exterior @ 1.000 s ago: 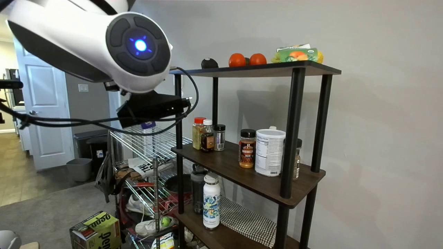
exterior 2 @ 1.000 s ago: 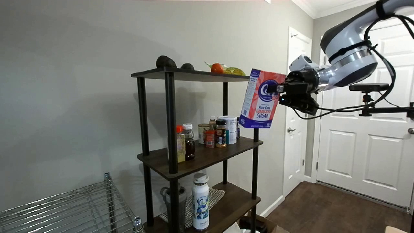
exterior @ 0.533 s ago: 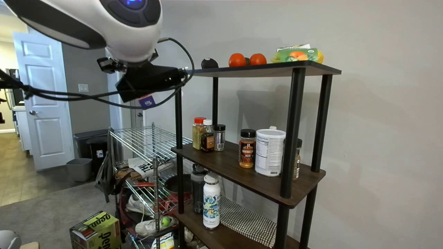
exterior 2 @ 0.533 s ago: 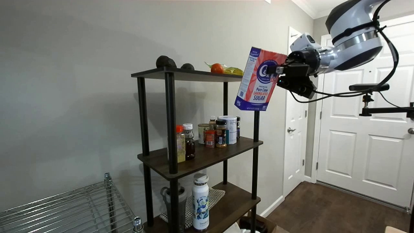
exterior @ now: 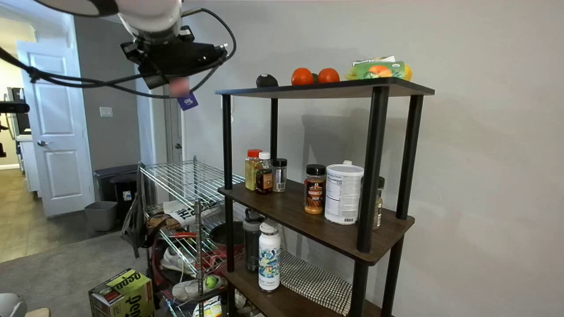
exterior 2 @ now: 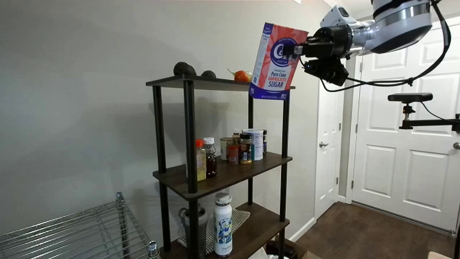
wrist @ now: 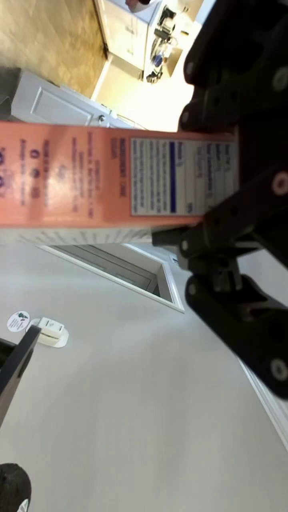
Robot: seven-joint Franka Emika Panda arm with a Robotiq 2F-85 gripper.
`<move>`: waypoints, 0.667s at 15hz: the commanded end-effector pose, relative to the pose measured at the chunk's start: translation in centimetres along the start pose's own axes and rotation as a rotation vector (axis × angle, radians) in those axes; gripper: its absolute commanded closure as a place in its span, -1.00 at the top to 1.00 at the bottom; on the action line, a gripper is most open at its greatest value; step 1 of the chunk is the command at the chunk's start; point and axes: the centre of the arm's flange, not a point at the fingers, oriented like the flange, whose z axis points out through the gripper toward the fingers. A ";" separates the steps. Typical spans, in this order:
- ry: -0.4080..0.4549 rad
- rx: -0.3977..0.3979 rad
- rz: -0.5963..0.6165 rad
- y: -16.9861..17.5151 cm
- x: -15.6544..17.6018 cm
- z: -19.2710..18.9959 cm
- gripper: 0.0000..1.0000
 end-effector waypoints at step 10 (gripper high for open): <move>-0.107 -0.298 -0.038 2.0 9.6 4.5 -0.71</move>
